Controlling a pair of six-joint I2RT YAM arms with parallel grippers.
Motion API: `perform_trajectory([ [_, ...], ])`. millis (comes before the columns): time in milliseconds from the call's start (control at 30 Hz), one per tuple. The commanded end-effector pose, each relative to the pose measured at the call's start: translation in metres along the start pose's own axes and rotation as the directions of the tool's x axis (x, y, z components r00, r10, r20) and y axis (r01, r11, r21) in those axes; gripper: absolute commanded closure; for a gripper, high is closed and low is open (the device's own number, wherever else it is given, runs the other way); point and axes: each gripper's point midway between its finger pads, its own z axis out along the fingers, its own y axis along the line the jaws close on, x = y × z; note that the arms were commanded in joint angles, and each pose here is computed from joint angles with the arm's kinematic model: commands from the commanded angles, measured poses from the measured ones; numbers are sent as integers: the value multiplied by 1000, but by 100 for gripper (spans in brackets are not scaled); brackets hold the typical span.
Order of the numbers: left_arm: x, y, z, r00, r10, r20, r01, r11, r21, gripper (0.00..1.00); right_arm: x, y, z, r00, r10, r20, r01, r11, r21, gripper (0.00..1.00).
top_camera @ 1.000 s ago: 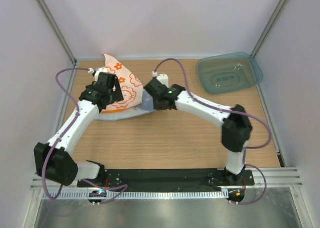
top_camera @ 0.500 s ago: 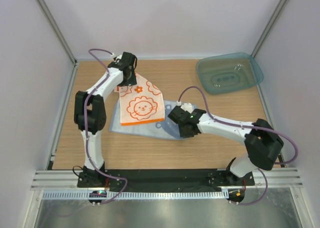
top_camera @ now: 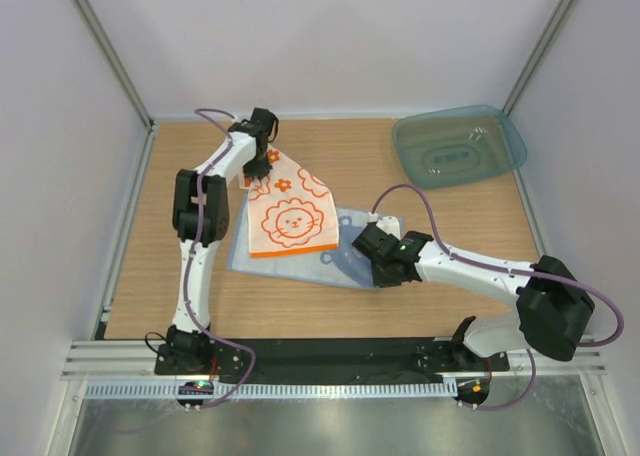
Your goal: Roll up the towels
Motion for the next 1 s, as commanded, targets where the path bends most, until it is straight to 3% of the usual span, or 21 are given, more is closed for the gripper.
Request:
perform_trajectory([
  [0,15,-5,10,998,8,-62,-7,1000,16,77,-2,4,-3,1000,23,21,-23,999,-34,99],
  [33,6,-2,9,999,-7,-47,8,1000,19,84,1,3,-2,1000,24,17,-23,999,-32,99],
  [67,-3,1,7,999,-24,-33,25,999,25,98,1,3,-2,1000,25,16,-24,999,-31,99],
  [233,-67,43,-5,982,-188,22,187,981,49,100,3,-1,-2,1000,21,17,-21,1000,-21,99],
  [267,-101,69,-15,956,-282,78,277,959,63,100,2,-2,-2,999,22,23,-21,1000,-16,99],
  [333,-124,96,-26,921,-371,117,365,928,70,100,-1,-3,-4,999,18,30,-17,1000,-10,99],
  [367,-140,136,-29,867,-476,146,473,879,60,100,-2,-4,-3,999,13,32,-13,1000,1,99],
  [433,-165,165,-52,801,-556,220,547,830,106,100,-5,-3,-3,999,3,38,-3,1000,5,99],
  [500,-164,188,-51,763,-605,229,597,795,111,83,-9,-3,0,999,-8,39,7,1000,24,99],
  [533,-172,189,-63,750,-614,246,596,788,151,69,-10,-2,1,999,-16,41,15,999,30,99],
  [567,-169,191,-62,754,-612,238,595,790,149,37,-10,-3,3,999,-19,36,17,999,41,99],
  [633,-159,191,-60,777,-594,209,581,804,127,8,-12,-4,8,999,-24,33,22,998,66,99],
  [667,-149,188,-58,790,-588,172,576,809,117,0,-12,-4,9,999,-24,30,21,997,75,99],
  [700,-134,187,-52,802,-582,133,574,813,94,0,-14,-4,9,999,-25,30,22,996,85,98],
  [767,-116,185,-60,808,-583,84,576,812,90,0,-13,-7,12,999,-29,22,26,993,111,82],
  [800,-109,184,-64,809,-582,79,576,812,87,0,-13,-8,12,999,-27,24,24,993,117,72],
  [833,-78,182,-55,819,-573,29,572,819,39,0,-14,-9,12,999,-27,25,23,992,120,52],
  [933,-68,180,-92,825,-555,107,550,832,68,0,-18,-12,8,998,-28,48,21,991,134,28],
  [967,-38,171,-86,849,-523,70,522,852,34,0,-21,-13,5,998,-24,58,16,991,136,26],
])
